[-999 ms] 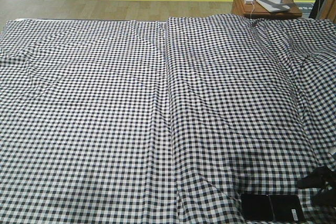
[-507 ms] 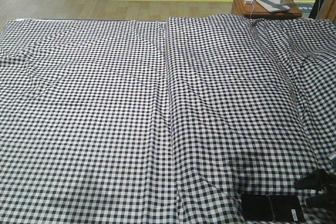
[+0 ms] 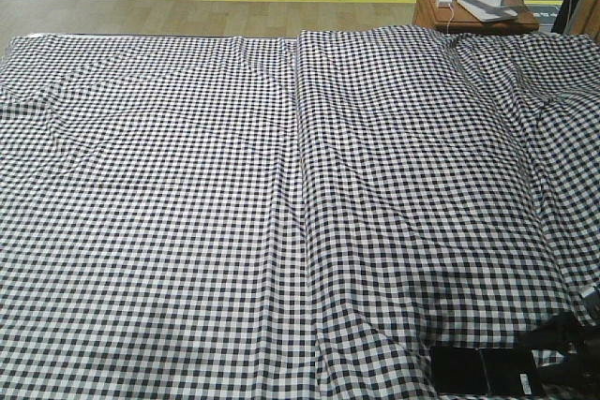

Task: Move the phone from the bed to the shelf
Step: 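Lower the right gripper toward the black phone near the bed edge, then close the right gripper on the black phone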

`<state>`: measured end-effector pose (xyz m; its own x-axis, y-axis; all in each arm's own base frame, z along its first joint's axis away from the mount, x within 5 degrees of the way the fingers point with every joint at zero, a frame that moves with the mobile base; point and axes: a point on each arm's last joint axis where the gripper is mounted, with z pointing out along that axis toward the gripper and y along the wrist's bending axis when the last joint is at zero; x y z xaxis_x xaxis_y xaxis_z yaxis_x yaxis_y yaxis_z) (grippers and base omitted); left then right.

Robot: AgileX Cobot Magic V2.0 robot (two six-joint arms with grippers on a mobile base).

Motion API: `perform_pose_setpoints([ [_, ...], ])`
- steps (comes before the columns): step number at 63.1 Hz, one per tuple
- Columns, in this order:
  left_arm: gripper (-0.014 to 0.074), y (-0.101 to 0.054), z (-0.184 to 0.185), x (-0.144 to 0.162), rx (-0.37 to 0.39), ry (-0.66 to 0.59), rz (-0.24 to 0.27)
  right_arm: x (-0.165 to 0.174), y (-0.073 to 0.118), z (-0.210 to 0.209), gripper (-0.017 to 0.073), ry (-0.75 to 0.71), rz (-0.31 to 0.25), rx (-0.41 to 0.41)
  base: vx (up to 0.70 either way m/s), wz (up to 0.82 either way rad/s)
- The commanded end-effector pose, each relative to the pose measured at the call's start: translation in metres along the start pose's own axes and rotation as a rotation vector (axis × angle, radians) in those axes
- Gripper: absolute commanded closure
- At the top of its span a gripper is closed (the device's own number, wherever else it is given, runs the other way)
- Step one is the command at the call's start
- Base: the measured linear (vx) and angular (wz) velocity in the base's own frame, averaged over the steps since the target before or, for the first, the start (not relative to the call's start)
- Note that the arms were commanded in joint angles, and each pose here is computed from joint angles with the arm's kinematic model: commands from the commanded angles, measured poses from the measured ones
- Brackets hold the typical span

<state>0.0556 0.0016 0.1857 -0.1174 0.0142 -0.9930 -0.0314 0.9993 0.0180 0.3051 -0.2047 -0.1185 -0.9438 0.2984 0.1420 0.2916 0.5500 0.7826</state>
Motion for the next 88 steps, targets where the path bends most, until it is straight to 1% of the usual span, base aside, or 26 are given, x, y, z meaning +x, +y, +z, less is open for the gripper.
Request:
perform_pose_setpoints([
  [1,0.0592,0.000,0.000,-0.005,-0.004,-0.075,-0.009,-0.002,0.024,-0.020,-0.0034,0.007,-0.062,-0.095,0.00,0.00],
  [10,0.0592,0.000,0.000,-0.005,-0.004,-0.075,-0.009,-0.004,0.025,-0.020,-0.0034,-0.017,-0.065,-0.109,0.00,0.00],
  [17,0.0592,0.000,0.000,-0.005,-0.004,-0.075,-0.009,-0.005,0.027,-0.014,-0.0034,-0.005,-0.071,-0.113,0.00,0.00],
  [22,0.0592,0.000,0.000,-0.005,-0.004,-0.075,-0.009,-0.008,0.033,-0.003,-0.0034,0.021,-0.088,-0.113,0.00,0.00],
  [36,0.0592,0.000,0.000,-0.005,-0.004,-0.075,-0.009,-0.016,0.062,0.031,-0.0034,0.112,-0.150,-0.105,0.00,0.00],
  [43,0.0592,0.000,0.000,-0.005,-0.004,-0.075,-0.009,-0.017,0.072,0.043,-0.0034,0.147,-0.159,-0.099,0.00,0.00],
  [49,0.0592,0.000,0.000,-0.005,-0.004,-0.075,-0.009,-0.018,0.076,0.049,-0.0031,0.161,-0.168,-0.097,0.00,0.00],
  [56,0.0592,0.000,0.000,-0.005,-0.004,-0.075,-0.009,-0.018,0.076,0.049,-0.0004,0.164,-0.169,-0.096,0.00,0.00],
  [62,0.0592,0.000,0.000,-0.005,-0.004,-0.075,-0.009,-0.016,0.074,0.045,0.0049,0.173,-0.168,-0.084,0.00,0.00],
  [72,0.0592,0.000,0.000,-0.005,-0.004,-0.075,-0.009,-0.013,0.069,0.033,0.0196,0.212,-0.183,-0.034,0.00,0.00],
  [79,0.0592,0.000,0.000,-0.005,-0.004,-0.075,-0.009,-0.014,0.070,0.026,0.0326,0.205,-0.189,-0.023,0.00,0.00],
  [88,0.0592,0.000,0.000,-0.005,-0.004,-0.075,-0.009,-0.016,0.072,0.017,0.0522,0.188,-0.197,-0.015,0.00,0.00],
])
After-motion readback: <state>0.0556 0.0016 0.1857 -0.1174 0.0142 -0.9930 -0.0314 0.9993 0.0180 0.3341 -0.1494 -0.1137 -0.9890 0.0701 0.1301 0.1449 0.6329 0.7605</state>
